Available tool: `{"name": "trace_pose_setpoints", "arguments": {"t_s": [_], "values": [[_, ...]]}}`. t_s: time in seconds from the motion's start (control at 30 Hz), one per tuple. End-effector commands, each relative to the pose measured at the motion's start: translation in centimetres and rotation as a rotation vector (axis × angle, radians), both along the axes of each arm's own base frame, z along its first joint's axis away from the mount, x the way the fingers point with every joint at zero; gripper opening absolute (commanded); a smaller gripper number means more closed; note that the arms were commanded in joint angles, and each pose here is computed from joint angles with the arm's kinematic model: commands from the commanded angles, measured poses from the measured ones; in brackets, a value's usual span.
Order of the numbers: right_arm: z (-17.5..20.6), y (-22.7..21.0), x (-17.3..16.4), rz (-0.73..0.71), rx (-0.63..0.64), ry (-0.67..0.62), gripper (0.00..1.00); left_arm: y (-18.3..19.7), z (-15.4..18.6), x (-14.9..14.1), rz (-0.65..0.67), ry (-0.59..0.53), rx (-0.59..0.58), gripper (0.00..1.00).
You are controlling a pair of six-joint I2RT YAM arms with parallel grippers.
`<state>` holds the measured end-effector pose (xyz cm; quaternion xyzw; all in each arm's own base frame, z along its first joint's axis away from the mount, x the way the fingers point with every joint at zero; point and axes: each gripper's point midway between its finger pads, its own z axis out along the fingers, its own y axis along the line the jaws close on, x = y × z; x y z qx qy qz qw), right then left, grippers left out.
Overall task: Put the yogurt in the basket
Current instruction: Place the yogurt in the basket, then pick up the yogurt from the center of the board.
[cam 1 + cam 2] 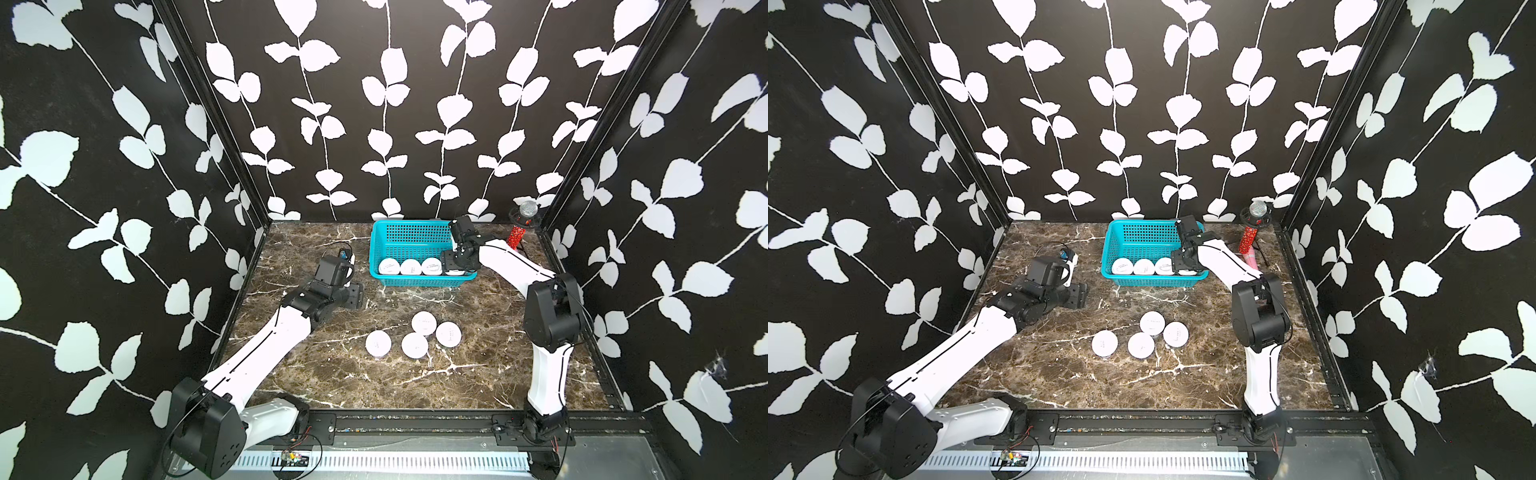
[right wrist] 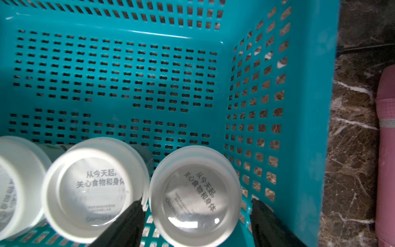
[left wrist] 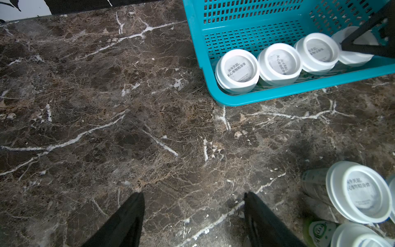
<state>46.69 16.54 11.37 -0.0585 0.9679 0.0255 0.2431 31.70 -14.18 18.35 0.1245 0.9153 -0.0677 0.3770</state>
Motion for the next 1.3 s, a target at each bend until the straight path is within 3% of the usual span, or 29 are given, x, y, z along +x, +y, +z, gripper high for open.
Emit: {"name": "trace_pose_setpoints", "arguments": {"t_s": [0.0,0.27,0.6,1.0,1.27], "values": [[4.3,-0.7,0.4,-0.03,0.016,-0.099,0.79,0.4,0.6,-0.1,0.001,-0.017,0.005,0.74],[7.4,-0.2,-1.0,-0.002,0.102,-0.179,0.78,-0.3,0.4,-0.6,-0.043,0.001,-0.015,0.74],[9.9,0.0,-5.7,0.062,0.225,-0.26,0.79,-1.5,-0.2,-2.0,-0.126,0.069,-0.048,0.74],[7.1,-0.7,-10.1,0.059,0.282,-0.221,0.79,-2.7,-2.1,-5.8,-0.151,0.17,-0.128,0.82],[6.4,-0.9,-10.6,0.054,0.283,-0.204,0.79,-5.7,-3.6,-8.5,-0.244,0.215,-0.064,0.85]]}}
